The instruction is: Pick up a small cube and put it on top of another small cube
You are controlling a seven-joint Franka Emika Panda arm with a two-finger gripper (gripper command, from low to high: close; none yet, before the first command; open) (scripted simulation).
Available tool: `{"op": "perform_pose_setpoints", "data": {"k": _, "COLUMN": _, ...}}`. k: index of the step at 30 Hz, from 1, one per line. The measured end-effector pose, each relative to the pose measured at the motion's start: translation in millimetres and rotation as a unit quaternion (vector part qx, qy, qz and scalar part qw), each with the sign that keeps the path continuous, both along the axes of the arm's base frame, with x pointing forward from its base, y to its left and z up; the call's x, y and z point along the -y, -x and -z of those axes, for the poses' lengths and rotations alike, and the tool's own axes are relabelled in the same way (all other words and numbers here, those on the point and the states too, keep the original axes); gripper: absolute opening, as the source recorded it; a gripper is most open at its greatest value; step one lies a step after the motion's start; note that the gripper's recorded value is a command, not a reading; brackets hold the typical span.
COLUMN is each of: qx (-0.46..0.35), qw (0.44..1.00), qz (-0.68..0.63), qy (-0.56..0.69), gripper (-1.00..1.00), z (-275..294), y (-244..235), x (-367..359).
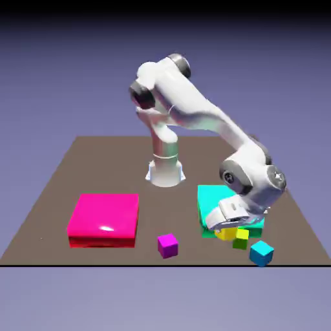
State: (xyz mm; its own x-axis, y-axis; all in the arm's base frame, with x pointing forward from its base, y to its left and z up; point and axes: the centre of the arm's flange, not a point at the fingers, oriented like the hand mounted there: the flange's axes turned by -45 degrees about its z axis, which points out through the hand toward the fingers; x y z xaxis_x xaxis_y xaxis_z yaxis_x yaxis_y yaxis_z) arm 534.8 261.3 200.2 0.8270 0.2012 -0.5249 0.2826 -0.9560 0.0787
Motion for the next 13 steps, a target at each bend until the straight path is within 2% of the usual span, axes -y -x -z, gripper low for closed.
{"op": "perform_pose_setpoints", "data": {"k": 2, "qx": -0.042, "qw": 0.998, "qz": 0.047, "qy": -0.023, "gripper": -1.00, "z": -11, "y": -3, "x": -15}}
{"op": "perform_pose_setpoints", "data": {"k": 4, "qx": -0.050, "qw": 0.997, "qz": 0.057, "qy": -0.029, "gripper": -1.00, "z": -16, "y": -5, "x": -16}}
{"op": "perform_pose_setpoints", "data": {"k": 7, "qx": -0.050, "qw": 0.997, "qz": 0.057, "qy": -0.029, "gripper": -1.00, "z": 36, "y": 20, "x": -11}}
{"op": "perform_pose_setpoints", "data": {"k": 8, "qx": -0.051, "qw": 0.997, "qz": 0.057, "qy": -0.029, "gripper": 1.00, "z": 44, "y": 25, "x": -10}}
{"op": "perform_pose_setpoints", "data": {"k": 10, "qx": -0.050, "qw": 0.997, "qz": 0.056, "qy": -0.029, "gripper": 1.00, "z": 44, "y": 25, "x": -10}}
{"op": "perform_pose_setpoints", "data": {"k": 13, "qx": -0.050, "qw": 0.997, "qz": 0.056, "qy": -0.028, "gripper": 1.00, "z": -6, "y": -1, "x": -15}}
